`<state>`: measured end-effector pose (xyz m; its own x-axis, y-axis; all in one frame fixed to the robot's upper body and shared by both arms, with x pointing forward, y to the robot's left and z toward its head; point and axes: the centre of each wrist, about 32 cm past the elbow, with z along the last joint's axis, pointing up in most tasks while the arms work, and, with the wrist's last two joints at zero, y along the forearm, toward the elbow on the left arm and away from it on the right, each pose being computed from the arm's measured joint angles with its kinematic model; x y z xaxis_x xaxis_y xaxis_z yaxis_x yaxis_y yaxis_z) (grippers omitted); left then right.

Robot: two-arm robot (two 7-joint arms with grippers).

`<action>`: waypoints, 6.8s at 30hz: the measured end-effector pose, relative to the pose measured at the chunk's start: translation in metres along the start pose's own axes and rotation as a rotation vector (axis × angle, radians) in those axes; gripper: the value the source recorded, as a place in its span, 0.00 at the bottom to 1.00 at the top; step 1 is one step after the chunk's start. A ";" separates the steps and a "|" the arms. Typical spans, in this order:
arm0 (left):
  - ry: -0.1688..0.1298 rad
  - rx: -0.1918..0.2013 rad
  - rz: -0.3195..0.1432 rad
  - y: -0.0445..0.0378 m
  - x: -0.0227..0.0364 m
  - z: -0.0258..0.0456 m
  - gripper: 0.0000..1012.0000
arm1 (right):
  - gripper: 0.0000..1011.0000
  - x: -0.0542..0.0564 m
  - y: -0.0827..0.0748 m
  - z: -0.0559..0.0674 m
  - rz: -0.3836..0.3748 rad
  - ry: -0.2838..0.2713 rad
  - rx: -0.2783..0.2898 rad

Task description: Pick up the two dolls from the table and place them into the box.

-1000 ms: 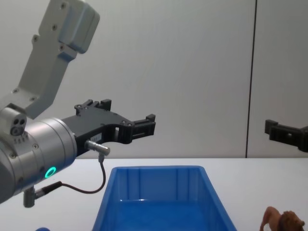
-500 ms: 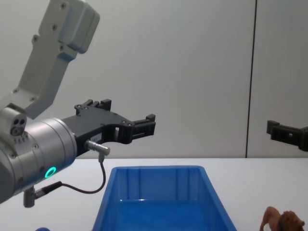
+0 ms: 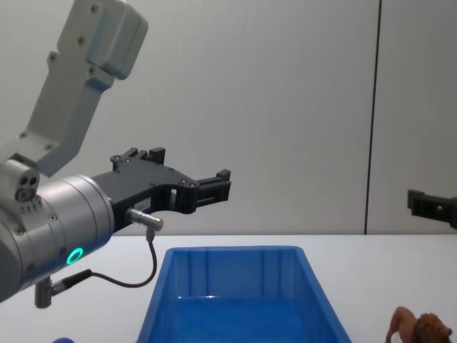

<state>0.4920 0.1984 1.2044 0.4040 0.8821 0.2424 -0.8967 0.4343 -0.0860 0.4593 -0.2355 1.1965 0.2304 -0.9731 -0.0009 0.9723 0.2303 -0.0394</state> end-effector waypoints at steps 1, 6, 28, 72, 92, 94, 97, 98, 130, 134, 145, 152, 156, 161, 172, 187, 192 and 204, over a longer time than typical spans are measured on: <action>0.000 0.000 0.000 0.0000 0.0000 0.0000 0.99 | 0.99 0.000 0.000 0.001 -0.011 0.002 -0.011; 0.000 0.000 0.000 0.0000 0.0000 0.0000 0.99 | 0.99 0.000 -0.002 0.004 -0.047 0.006 -0.050; 0.000 0.000 0.000 0.0000 0.0000 0.0000 0.99 | 0.99 0.008 -0.013 -0.001 -0.130 0.021 -0.199; 0.000 0.000 0.000 0.0000 0.0000 0.0000 0.99 | 0.58 0.021 -0.013 -0.045 -0.097 0.088 -0.383; 0.000 0.000 0.000 0.0000 0.0000 0.0000 0.99 | 0.36 0.017 -0.009 -0.034 -0.049 0.044 -0.289; 0.000 0.000 0.000 0.0000 0.0000 0.0000 0.99 | 0.36 0.016 -0.007 -0.030 -0.034 0.031 -0.264; 0.000 0.000 0.000 0.0000 0.0000 0.0000 0.99 | 0.36 0.015 -0.006 -0.024 -0.007 0.014 -0.229; 0.000 0.000 0.000 0.0000 0.0000 0.0000 0.99 | 0.36 0.015 -0.005 -0.023 0.002 0.010 -0.219; 0.000 0.000 0.000 0.0000 0.0000 0.0000 0.99 | 0.36 -0.013 0.049 0.002 0.457 -0.012 -0.027; 0.000 0.000 0.000 0.0000 0.0000 0.0000 0.99 | 0.36 -0.020 0.060 -0.001 0.522 0.000 -0.030; 0.000 0.000 0.000 0.0000 0.0000 0.0000 0.99 | 0.68 -0.036 0.084 -0.014 0.622 0.031 -0.045; 0.000 0.000 0.000 0.0000 0.0000 0.0000 0.99 | 0.89 -0.039 0.087 -0.017 0.614 0.038 -0.054; 0.000 0.000 0.000 0.0000 0.0000 0.0000 0.99 | 0.97 -0.039 0.086 -0.019 0.587 0.040 -0.062; 0.000 0.000 0.000 0.0000 0.0000 0.0000 0.99 | 0.99 -0.037 0.081 -0.019 0.544 0.038 -0.069; 0.000 0.000 0.000 0.0000 0.0000 0.0000 0.99 | 0.99 -0.034 0.057 -0.014 0.394 0.017 -0.067; 0.000 0.000 0.000 0.0000 0.0000 0.0000 0.99 | 0.99 -0.033 0.012 -0.005 0.169 -0.020 -0.097; 0.000 0.000 0.000 0.0000 0.0000 0.0000 0.99 | 0.99 -0.028 -0.004 -0.003 0.107 -0.022 -0.124; 0.000 0.000 0.000 0.0000 0.0000 0.0000 0.99 | 0.99 -0.018 -0.028 -0.011 0.079 -0.011 -0.187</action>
<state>0.4920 0.1984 1.2044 0.4040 0.8820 0.2425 -0.8966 0.4343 -0.0860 0.4278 -0.2242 1.1869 0.3072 -0.9517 -0.0002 0.9273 0.2994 -0.2245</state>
